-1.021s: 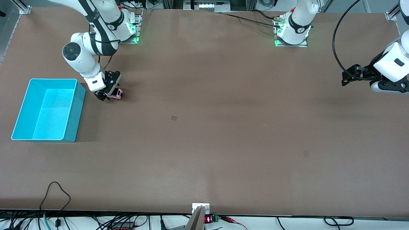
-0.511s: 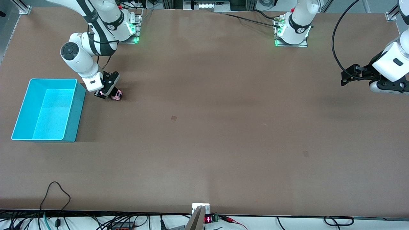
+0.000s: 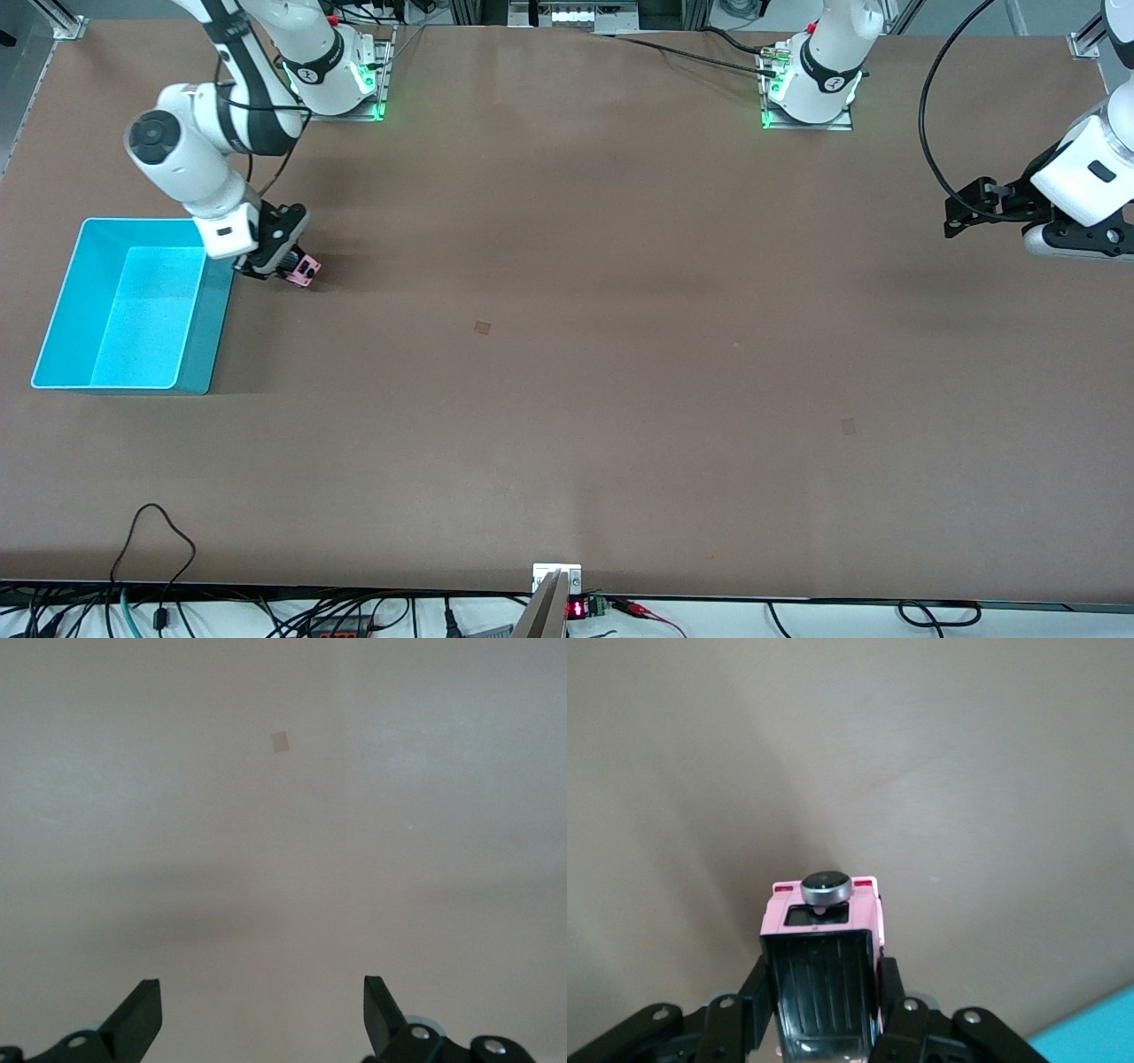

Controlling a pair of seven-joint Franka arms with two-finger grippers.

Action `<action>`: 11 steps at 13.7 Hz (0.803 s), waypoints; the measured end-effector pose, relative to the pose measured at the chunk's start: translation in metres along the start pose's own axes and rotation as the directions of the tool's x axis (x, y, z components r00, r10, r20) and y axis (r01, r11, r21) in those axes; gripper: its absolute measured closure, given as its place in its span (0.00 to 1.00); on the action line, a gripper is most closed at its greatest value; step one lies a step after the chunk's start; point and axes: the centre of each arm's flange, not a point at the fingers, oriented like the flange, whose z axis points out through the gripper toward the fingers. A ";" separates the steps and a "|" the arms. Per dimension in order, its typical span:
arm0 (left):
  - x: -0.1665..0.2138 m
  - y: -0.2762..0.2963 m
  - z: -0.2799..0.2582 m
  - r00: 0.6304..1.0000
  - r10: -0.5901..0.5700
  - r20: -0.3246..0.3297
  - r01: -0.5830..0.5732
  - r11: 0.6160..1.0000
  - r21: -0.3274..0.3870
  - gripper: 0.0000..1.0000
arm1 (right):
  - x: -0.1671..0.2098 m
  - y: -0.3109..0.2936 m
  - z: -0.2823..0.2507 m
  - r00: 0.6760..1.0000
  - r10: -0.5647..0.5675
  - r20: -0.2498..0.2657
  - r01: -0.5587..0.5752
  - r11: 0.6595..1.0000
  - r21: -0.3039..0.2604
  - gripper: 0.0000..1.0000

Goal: Wind and store pink jeep toy
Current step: 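Lift the jeep with the right gripper and lower it into the blue box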

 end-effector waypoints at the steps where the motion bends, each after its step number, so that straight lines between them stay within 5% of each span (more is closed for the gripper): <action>1: 0.000 0.000 0.000 1.000 0.000 0.000 0.000 1.000 0.000 0.00 | -0.002 0.013 -0.013 0.999 0.040 -0.002 -0.040 0.999 -0.005 0.49; 7: 0.000 0.003 0.000 1.000 0.006 -0.001 -0.006 1.000 0.000 0.00 | -0.040 0.084 -0.064 0.937 0.342 -0.068 -0.347 0.934 -0.087 0.49; 11: 0.000 0.003 -0.001 1.000 0.007 -0.003 -0.007 1.000 0.000 0.00 | -0.075 0.112 -0.059 0.782 0.619 -0.075 -0.623 0.778 -0.076 0.49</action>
